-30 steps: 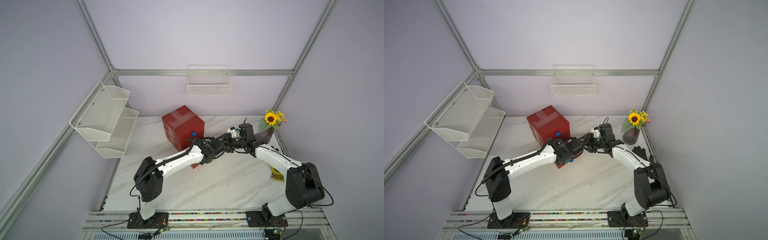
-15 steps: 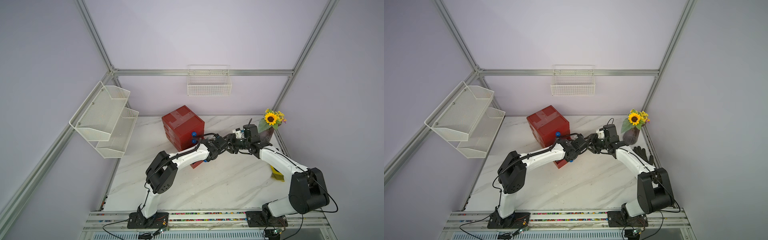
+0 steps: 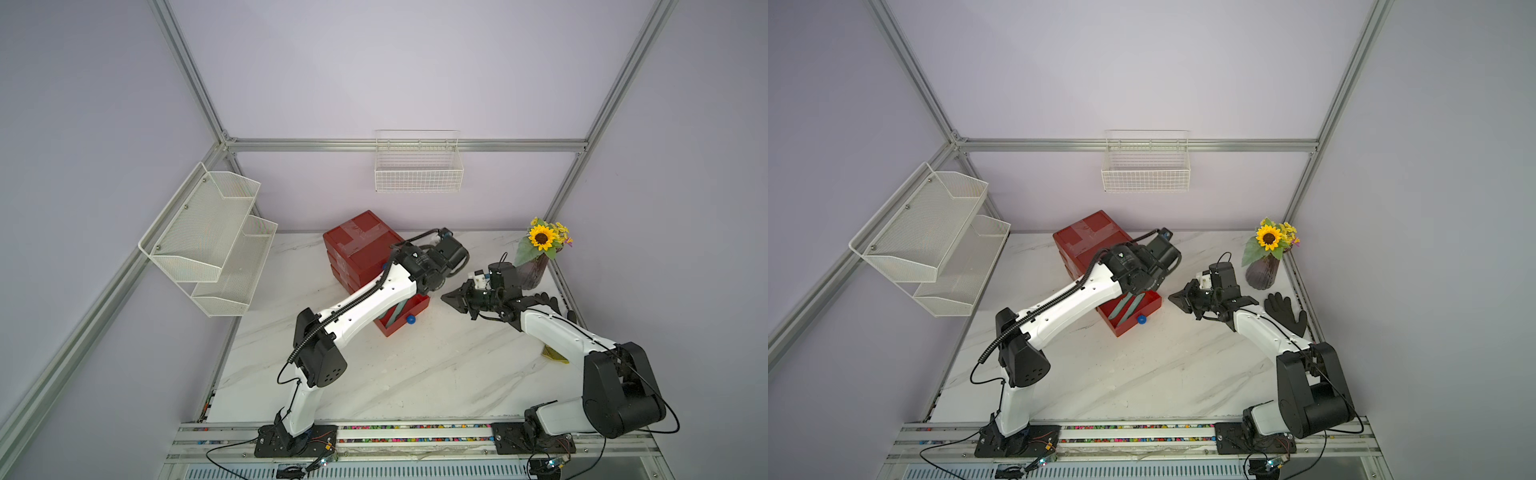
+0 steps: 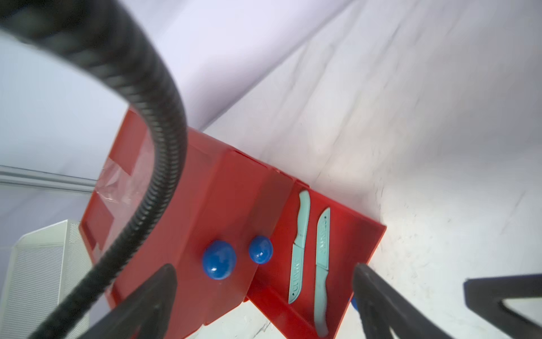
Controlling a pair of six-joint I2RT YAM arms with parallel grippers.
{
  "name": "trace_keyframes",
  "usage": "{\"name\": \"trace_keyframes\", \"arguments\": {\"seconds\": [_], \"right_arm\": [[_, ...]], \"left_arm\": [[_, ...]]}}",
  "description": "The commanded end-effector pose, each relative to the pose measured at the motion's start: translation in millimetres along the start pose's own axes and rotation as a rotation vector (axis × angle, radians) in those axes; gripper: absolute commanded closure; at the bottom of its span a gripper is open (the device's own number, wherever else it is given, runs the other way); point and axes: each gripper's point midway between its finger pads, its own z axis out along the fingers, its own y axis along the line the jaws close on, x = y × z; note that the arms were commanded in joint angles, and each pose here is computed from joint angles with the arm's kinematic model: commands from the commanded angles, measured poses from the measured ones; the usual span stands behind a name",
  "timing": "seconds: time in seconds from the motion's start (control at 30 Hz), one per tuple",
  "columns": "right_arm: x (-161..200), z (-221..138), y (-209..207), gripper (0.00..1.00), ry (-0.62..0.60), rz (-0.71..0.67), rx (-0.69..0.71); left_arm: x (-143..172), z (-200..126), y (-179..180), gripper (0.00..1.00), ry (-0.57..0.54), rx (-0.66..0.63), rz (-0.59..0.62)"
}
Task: Place the fruit knives into the drawer by color
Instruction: Place the fruit knife in the drawer, then close the drawer in the storage box.
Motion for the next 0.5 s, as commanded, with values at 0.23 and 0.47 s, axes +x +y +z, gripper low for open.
{"name": "trace_keyframes", "arguments": {"seconds": [0.23, 0.47], "right_arm": [[3, 29, -46, 1.0, 0.043, 0.109, 0.096], [1, 64, -56, 1.0, 0.09, 0.167, 0.107]], "left_arm": [[46, 88, 113, 1.0, 0.258, 0.046, -0.373], [101, 134, 102, 1.0, 0.43, 0.049, -0.385]]}}
